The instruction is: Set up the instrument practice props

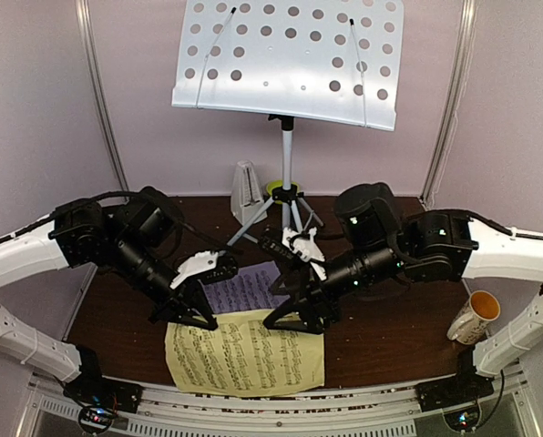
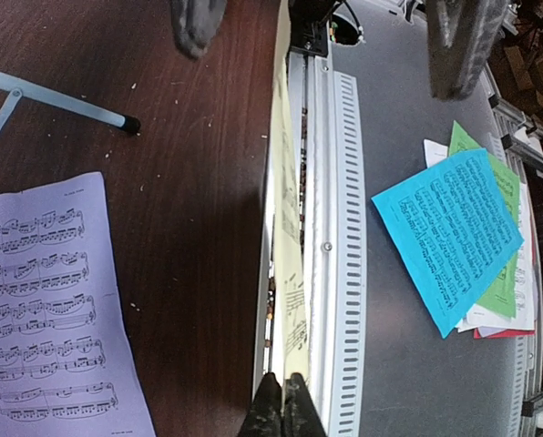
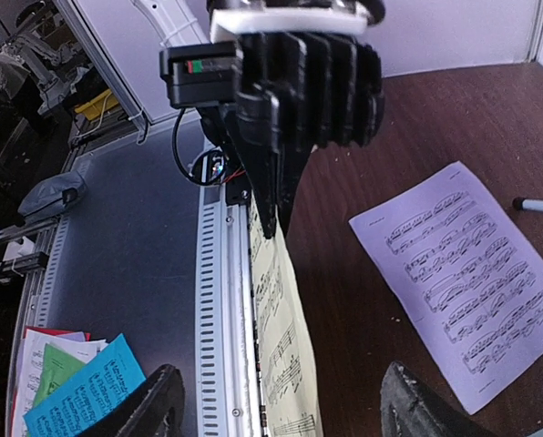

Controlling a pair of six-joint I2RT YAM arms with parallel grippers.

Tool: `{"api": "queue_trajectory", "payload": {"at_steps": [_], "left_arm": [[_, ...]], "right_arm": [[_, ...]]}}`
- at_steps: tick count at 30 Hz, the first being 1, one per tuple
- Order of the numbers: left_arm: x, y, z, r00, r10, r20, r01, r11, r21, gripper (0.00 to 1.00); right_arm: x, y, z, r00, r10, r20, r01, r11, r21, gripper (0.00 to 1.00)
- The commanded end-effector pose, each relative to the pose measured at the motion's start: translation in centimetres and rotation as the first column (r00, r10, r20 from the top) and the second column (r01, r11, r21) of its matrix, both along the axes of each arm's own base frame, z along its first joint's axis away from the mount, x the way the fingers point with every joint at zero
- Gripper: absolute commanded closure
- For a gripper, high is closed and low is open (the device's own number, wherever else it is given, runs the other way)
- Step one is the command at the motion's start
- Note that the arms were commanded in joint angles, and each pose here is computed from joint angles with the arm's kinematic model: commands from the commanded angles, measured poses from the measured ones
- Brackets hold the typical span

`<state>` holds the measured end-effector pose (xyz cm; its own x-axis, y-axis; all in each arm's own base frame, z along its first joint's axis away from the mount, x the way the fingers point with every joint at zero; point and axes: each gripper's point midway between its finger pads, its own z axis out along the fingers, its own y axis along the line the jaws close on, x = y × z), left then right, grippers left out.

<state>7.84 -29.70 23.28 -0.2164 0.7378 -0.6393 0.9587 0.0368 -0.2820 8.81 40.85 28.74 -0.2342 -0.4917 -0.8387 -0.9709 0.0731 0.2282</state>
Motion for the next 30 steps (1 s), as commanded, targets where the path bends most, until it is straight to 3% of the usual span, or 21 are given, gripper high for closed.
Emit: {"api": "queue_trajectory", "payload": {"at_steps": [1, 7, 13, 18, 20, 24, 27, 30], "left_arm": [[0.3, -1.0, 1.3, 0.995, -0.043, 0.089, 0.046, 0.999, -0.029, 1.00], [0.2, -1.7, 1.1, 0.991, -0.071, 0.110, 0.073, 0.997, -0.018, 1.00], [0.4, -1.9, 0.9, 0.988, -0.074, 0.133, 0.077, 0.997, -0.016, 1.00], [1.5, -1.9, 2.2, 0.980, 0.003, 0.200, 0.015, 0.996, -0.085, 0.98], [2.5, -1.8, 2.9, 0.972, 0.063, 0.227, -0.037, 0.992, -0.120, 0.86], [5.6, -0.6, 5.6, 0.941, 0.249, 0.228, -0.192, 0.950, -0.244, 0.50], [8.1, 1.5, 8.9, 0.902, 0.393, 0.180, -0.297, 0.866, -0.402, 0.38], [9.8, 4.2, 12.3, 0.820, 0.543, 0.180, -0.372, 0.745, -0.554, 0.22]], "right_arm": [[-1.0, 0.3, -2.1, 0.996, 0.019, -0.091, -0.023, 0.999, -0.041, 0.28], [-0.7, 1.0, -3.0, 0.994, 0.006, -0.106, -0.014, 0.997, -0.071, 0.38], [-0.7, 1.0, -3.5, 0.994, 0.007, -0.110, -0.017, 0.996, -0.089, 0.70], [-0.5, 0.3, -3.1, 0.996, -0.010, -0.086, 0.002, 0.996, -0.088, 0.94], [-0.2, 0.0, -2.8, 0.998, -0.024, -0.066, 0.019, 0.996, -0.083, 0.99], [1.0, -1.0, -1.1, 0.996, -0.086, -0.002, 0.086, 0.996, -0.037, 1.00], [2.2, -2.1, 1.2, 0.988, -0.146, 0.046, 0.145, 0.989, 0.038, 1.00], [3.7, -3.8, 4.4, 0.970, -0.222, 0.096, 0.208, 0.969, 0.134, 1.00]]}}
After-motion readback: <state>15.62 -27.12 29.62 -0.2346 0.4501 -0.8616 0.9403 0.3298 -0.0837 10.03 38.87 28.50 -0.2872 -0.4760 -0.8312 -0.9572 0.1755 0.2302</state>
